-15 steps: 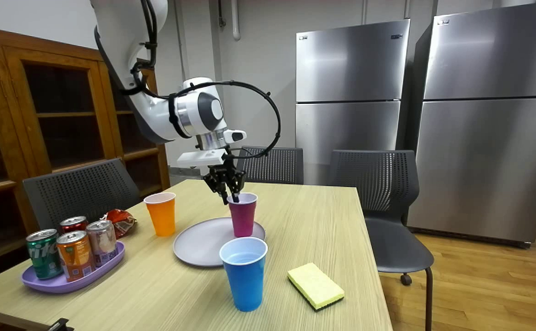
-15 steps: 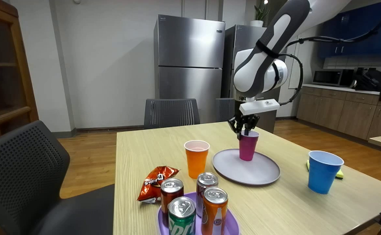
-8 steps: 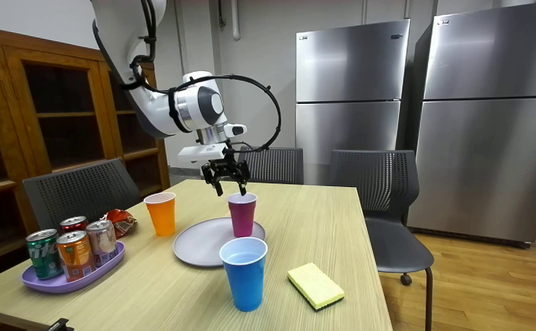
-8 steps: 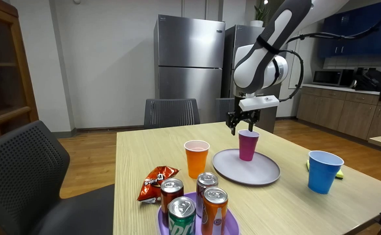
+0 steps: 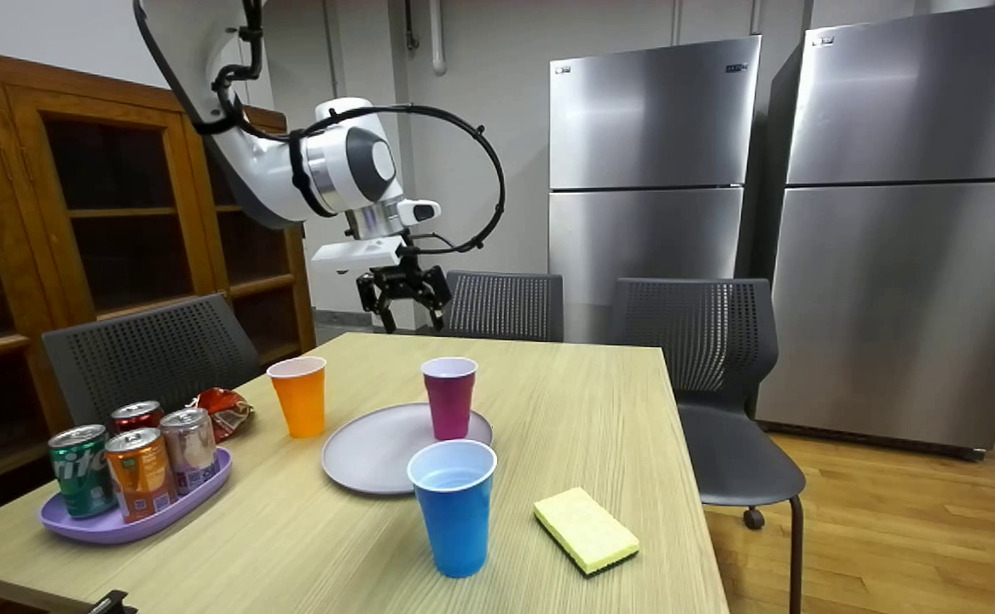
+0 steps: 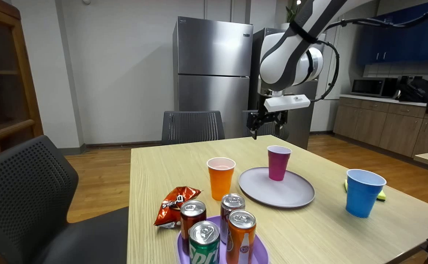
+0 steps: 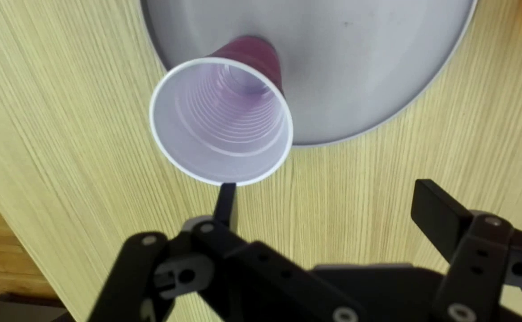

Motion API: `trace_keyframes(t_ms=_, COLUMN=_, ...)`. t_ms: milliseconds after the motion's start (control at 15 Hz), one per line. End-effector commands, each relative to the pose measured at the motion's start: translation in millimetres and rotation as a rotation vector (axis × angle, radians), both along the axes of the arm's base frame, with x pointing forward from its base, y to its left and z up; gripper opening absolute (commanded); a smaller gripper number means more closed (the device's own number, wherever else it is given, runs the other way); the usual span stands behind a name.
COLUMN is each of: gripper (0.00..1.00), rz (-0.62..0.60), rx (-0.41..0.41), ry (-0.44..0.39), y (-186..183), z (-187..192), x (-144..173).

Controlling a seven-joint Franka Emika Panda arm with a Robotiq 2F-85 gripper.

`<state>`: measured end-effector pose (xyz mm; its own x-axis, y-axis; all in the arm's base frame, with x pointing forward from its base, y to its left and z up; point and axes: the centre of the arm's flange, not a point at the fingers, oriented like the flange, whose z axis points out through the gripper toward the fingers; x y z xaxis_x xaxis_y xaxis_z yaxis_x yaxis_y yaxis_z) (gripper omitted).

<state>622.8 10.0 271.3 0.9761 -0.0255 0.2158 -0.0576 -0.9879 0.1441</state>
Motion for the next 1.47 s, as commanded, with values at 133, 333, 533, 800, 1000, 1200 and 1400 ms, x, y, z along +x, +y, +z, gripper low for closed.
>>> trace_keyframes(t_ms=133, gripper=1.00, rz=0.045, rx=-0.008, ry=-0.010, y=44, z=26, x=-33)
trace_keyframes(t_ms=333, gripper=1.00, rz=0.062, rx=-0.014, ry=-0.010, y=73, z=34, x=-49)
trace_keyframes(t_ms=533, gripper=1.00, rz=0.062, rx=-0.012, ry=-0.008, y=99, z=41, x=-65)
trace_keyframes(t_ms=800, gripper=1.00, rz=0.052, rx=-0.017, ry=0.006, y=127, z=43, x=-84)
trace_keyframes(t_ms=1000, gripper=1.00, rz=0.040, rx=-0.028, ry=0.022, y=142, z=41, x=-95)
trace_keyframes(t_ms=1200, gripper=1.00, rz=0.028, rx=-0.047, ry=0.048, y=152, z=34, x=-102)
trace_keyframes(t_ms=1400, gripper=1.00, rz=0.021, rx=-0.061, ry=0.073, y=157, z=24, x=-103)
